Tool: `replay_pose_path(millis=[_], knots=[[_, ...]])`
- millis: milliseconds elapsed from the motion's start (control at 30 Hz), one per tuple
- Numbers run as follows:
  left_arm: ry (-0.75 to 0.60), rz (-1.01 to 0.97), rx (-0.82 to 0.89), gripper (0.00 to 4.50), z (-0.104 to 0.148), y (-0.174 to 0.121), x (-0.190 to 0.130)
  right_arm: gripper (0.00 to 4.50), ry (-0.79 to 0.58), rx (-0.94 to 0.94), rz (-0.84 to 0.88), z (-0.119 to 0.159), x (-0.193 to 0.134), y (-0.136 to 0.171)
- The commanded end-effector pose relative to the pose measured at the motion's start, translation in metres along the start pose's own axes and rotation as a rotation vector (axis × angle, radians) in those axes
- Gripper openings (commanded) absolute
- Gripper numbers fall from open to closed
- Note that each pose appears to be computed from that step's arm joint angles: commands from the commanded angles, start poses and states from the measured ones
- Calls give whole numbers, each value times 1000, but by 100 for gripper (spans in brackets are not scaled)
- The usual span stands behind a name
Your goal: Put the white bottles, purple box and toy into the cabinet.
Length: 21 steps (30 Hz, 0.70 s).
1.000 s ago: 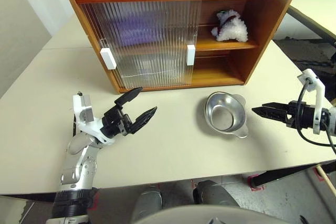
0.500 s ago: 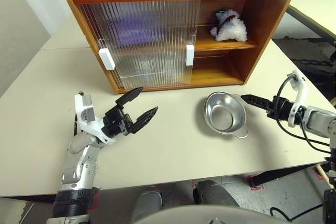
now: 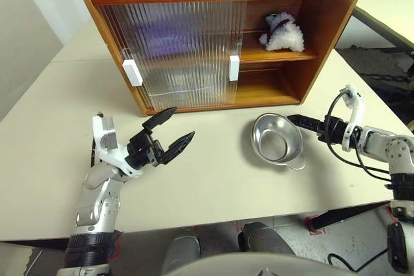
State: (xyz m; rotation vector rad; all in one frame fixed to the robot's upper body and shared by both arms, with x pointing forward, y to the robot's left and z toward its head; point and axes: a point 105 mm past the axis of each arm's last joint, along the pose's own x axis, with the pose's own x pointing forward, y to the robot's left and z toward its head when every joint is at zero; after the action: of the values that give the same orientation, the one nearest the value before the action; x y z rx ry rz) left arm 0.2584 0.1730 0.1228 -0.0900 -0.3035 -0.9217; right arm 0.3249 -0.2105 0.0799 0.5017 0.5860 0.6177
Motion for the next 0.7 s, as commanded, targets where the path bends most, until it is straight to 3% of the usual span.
replay_pose_path(millis=[33, 333, 533, 700], knots=[[11, 8, 21, 450, 1, 5, -3, 376, 60, 2, 8, -7, 1, 0], [5, 8, 34, 450, 2, 5, -3, 43, 38, 8, 20, -6, 4, -2], [4, 8, 29, 450, 0, 4, -2, 17, 12, 16, 37, -4, 4, -1], [6, 10, 27, 450, 0, 6, -3, 13, -101, 132, 59, 12, 2, 3]])
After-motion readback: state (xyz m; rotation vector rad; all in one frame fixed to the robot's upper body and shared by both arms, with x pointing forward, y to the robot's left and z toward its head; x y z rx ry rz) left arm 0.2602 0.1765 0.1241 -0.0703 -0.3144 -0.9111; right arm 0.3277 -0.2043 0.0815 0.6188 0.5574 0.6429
